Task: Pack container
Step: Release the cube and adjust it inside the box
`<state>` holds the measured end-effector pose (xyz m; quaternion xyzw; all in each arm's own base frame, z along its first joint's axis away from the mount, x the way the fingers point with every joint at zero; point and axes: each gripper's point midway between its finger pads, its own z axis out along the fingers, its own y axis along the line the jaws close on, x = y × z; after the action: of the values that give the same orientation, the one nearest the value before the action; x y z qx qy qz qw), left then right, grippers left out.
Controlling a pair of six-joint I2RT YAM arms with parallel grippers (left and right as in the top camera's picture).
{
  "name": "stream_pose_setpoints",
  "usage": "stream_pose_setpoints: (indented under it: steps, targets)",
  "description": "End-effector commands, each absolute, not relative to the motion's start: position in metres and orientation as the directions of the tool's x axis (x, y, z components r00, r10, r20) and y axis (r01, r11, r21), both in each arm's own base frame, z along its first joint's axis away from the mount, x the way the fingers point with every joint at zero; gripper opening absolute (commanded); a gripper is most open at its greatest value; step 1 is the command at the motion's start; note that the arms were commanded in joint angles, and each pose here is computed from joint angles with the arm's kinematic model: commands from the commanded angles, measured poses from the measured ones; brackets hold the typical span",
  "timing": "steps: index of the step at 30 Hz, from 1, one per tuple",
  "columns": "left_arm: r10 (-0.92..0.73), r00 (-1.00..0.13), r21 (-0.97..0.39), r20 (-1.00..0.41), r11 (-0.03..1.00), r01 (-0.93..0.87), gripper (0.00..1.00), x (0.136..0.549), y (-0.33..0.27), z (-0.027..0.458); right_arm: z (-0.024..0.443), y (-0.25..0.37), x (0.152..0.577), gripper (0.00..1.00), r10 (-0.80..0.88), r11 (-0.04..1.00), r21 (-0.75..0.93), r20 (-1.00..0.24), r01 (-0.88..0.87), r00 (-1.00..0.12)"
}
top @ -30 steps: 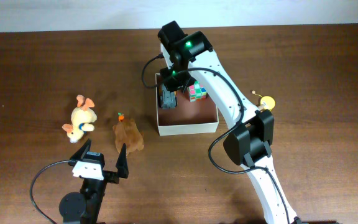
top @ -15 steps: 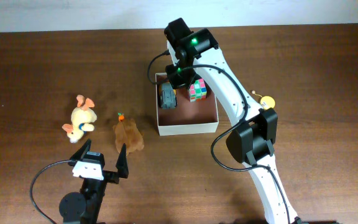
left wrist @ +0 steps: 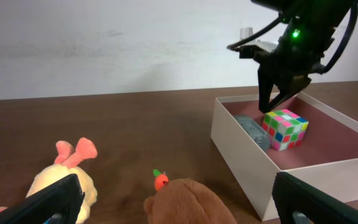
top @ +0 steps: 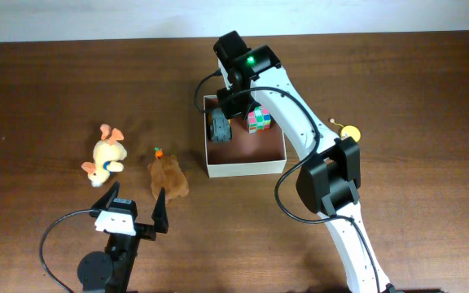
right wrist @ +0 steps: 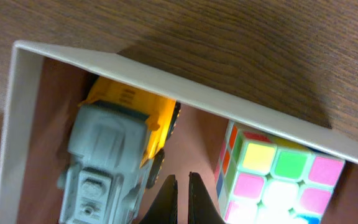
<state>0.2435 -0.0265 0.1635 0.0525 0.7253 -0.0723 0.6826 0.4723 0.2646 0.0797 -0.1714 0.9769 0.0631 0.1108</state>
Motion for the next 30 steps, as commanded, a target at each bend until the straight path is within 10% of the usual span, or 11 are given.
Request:
stream_pose_setpoints:
  steps: [1, 30]
  targets:
    - [-0.010, -0.059, -0.021, -0.998, 0.983, 0.183, 0.99, 0.243, -0.027, 0.162, 0.066, 0.251, 0.476, 0.04, -0.308, 0.944, 0.055, -0.219, -0.327, -0.926]
    - [-0.010, -0.059, -0.021, -0.998, 0.983, 0.183, 0.99, 0.243, -0.027, 0.162, 0.041, 0.230, 0.502, 0.04, -0.282, 0.958, -0.024, -0.280, -0.287, -0.918]
